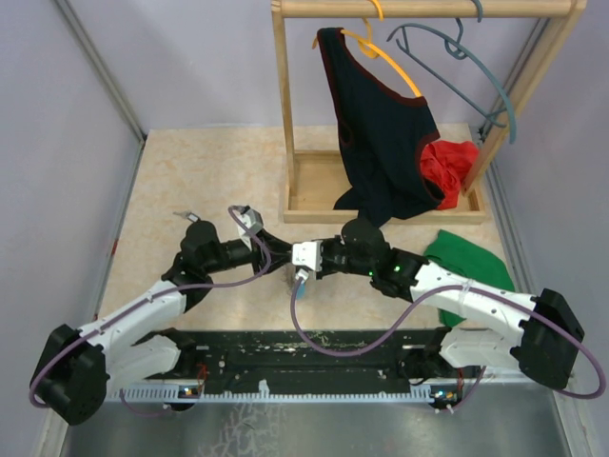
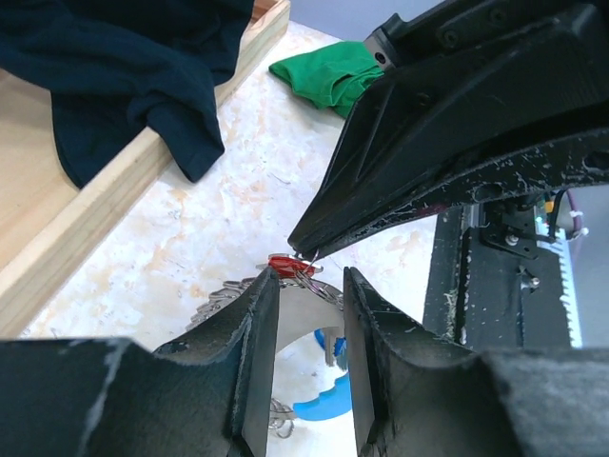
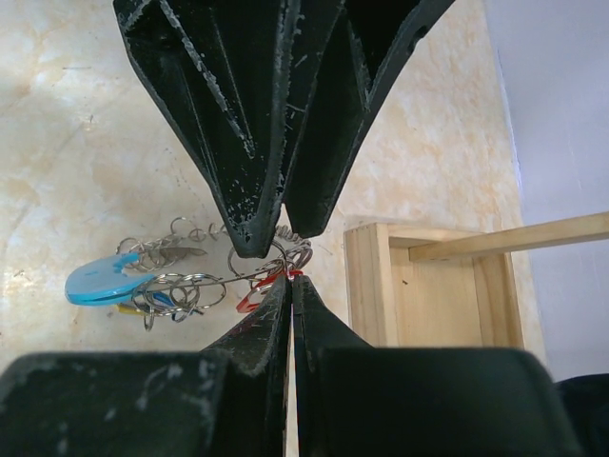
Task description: Put the keys on the keyring
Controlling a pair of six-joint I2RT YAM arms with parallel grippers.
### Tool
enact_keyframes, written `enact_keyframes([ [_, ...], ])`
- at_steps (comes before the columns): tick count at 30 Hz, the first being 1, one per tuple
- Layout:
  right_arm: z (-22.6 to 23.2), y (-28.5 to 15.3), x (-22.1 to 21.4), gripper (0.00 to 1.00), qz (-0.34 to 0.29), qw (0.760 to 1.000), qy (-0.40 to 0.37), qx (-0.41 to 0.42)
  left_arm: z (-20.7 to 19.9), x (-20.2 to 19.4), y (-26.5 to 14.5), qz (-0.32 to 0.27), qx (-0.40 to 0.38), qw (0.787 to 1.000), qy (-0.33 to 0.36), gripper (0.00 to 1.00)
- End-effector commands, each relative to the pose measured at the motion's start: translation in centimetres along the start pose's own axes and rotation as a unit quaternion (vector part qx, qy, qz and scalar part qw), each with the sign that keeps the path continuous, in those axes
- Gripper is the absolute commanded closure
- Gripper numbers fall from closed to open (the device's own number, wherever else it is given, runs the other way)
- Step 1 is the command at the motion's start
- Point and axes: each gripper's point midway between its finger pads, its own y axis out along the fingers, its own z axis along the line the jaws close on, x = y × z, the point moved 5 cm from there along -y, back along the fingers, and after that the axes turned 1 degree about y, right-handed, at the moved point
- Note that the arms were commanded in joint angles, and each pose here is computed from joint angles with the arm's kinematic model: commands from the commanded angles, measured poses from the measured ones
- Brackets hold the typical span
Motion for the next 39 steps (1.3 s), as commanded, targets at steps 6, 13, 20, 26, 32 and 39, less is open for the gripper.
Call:
enact_keyframes([
  [6, -3.2, -1.2, 4.9, 1.0, -0.068, 0.996, -0.03, -0.055, -0.3, 0.7, 0.0, 0.027, 0.034, 0.993, -0.113, 0.63],
  [13, -3.1, -0.9, 5.1, 1.0, -0.071, 0.996, -0.032, -0.051, -0.6, 1.2, 0.2, 0.029, 0.03, 0.988, -0.151, 0.69],
  [20, -3.0, -1.0, 5.3, 1.0, -0.073, 0.995, -0.034, -0.051, -0.5, 1.0, 0.6, 0.042, 0.024, 0.984, -0.172, 0.8],
  [26, -3.0, -1.4, 4.6, 1.0, -0.058, 0.996, -0.031, -0.065, -0.1, 0.9, 0.3, 0.048, 0.046, 0.985, -0.157, 0.97],
  [32, -2.5, -1.9, 3.0, 1.0, -0.029, 0.996, -0.022, -0.078, 0.2, 1.4, -0.2, 0.037, 0.066, 0.988, -0.137, 1.0],
  [39, -1.4, -1.2, 1.4, 1.0, -0.001, 0.998, -0.009, -0.059, 0.0, 1.8, -0.4, 0.017, 0.064, 0.99, -0.127, 1.0],
])
